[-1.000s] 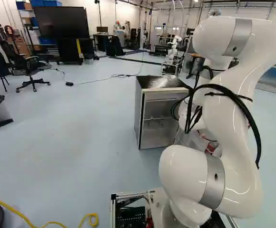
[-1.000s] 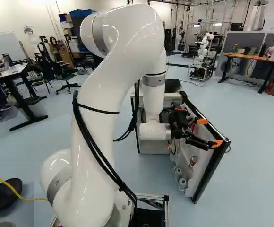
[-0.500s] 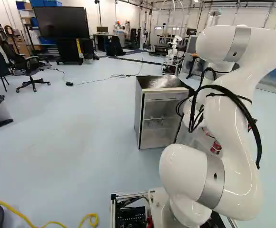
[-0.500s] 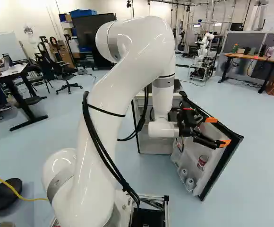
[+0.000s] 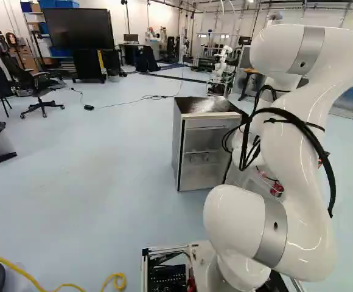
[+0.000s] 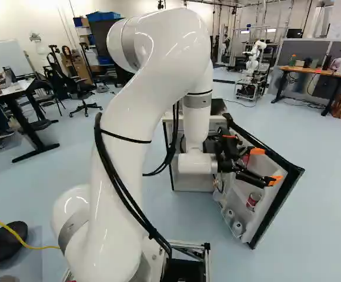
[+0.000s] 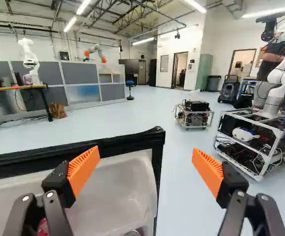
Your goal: Grab a drink from the fridge
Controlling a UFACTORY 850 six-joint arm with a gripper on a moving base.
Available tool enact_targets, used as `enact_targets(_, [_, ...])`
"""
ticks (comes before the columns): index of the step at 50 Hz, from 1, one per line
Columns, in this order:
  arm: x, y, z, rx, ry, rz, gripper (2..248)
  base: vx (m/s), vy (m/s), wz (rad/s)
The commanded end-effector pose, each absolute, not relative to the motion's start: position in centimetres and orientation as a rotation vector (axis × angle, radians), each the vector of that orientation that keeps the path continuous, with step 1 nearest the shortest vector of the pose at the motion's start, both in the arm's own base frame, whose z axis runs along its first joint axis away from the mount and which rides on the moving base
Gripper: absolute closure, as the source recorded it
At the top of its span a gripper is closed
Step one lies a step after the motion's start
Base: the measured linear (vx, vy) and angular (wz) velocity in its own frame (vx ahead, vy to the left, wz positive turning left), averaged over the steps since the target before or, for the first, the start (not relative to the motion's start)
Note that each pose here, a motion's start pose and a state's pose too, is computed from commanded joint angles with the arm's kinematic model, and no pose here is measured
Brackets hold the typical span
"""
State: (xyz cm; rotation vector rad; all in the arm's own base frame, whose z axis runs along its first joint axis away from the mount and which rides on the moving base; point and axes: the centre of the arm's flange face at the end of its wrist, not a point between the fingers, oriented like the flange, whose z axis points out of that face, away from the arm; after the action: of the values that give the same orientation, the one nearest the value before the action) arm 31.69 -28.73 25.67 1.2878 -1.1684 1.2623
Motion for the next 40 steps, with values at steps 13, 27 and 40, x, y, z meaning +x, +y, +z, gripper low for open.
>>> enact_targets(13, [30.7, -26.0, 26.1, 1.398, -1.103, 1.316, 3, 0.0, 0.0, 0.0])
enact_targets(27, [30.4, -23.1, 26.4, 1.527, -1.016, 1.396, 3, 0.0, 0.0, 0.0])
enact_targets(40, [30.3, -20.4, 26.7, 1.648, -0.926, 1.478, 3, 0.0, 0.0, 0.0])
